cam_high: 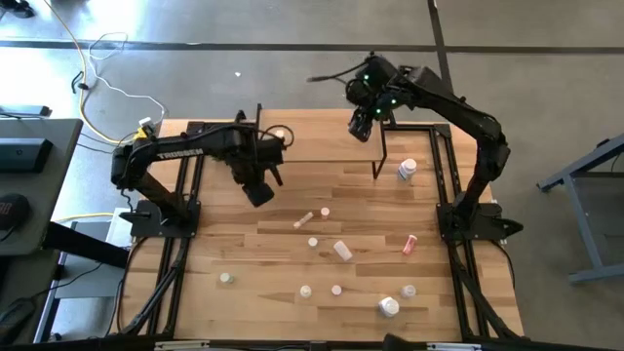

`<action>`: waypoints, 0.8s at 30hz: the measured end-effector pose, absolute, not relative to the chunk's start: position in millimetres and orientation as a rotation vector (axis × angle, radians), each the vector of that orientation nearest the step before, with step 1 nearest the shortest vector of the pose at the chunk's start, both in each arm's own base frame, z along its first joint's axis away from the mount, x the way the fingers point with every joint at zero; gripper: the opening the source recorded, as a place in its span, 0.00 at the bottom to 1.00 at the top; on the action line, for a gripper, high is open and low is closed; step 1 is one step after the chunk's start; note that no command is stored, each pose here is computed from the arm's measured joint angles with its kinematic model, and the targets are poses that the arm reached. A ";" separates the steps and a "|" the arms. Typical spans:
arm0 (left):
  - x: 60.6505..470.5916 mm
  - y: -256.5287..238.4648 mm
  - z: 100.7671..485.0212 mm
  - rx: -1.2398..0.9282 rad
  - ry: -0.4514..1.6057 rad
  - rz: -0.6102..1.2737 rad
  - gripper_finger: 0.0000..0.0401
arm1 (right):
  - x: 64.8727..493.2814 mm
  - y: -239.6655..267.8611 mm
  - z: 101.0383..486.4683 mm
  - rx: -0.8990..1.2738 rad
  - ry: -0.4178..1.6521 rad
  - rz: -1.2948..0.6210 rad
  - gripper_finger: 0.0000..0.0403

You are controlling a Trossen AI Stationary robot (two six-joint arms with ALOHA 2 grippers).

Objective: Pick and place medicine bottles onto shelf by color
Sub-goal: Put the white yellow pill bottle on the shelf

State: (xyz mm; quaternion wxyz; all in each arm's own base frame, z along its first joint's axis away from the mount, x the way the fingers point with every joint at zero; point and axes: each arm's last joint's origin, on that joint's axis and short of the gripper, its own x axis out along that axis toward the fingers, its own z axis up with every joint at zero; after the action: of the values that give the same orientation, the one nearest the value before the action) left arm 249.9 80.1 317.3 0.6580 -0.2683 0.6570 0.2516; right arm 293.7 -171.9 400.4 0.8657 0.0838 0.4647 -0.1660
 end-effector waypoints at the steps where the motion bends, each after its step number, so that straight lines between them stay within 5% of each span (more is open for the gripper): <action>1: 248.1 77.4 316.2 -0.605 1.492 0.567 0.16 | 296.1 -167.7 400.4 0.168 0.974 -0.334 0.48; 16: 202.5 39.4 316.3 -0.626 1.292 0.534 0.06 | 327.6 -93.6 398.8 0.089 0.977 -0.021 0.48; 24: 209.9 31.7 302.7 -0.606 1.105 0.451 0.05 | 338.0 -62.4 396.9 0.135 0.990 -0.109 0.48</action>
State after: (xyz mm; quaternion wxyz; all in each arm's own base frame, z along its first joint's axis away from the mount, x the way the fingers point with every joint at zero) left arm 209.9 31.7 302.7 0.7843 -0.2807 0.5123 0.2090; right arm 338.0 -62.4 396.9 0.8765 0.0645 0.4742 -0.0522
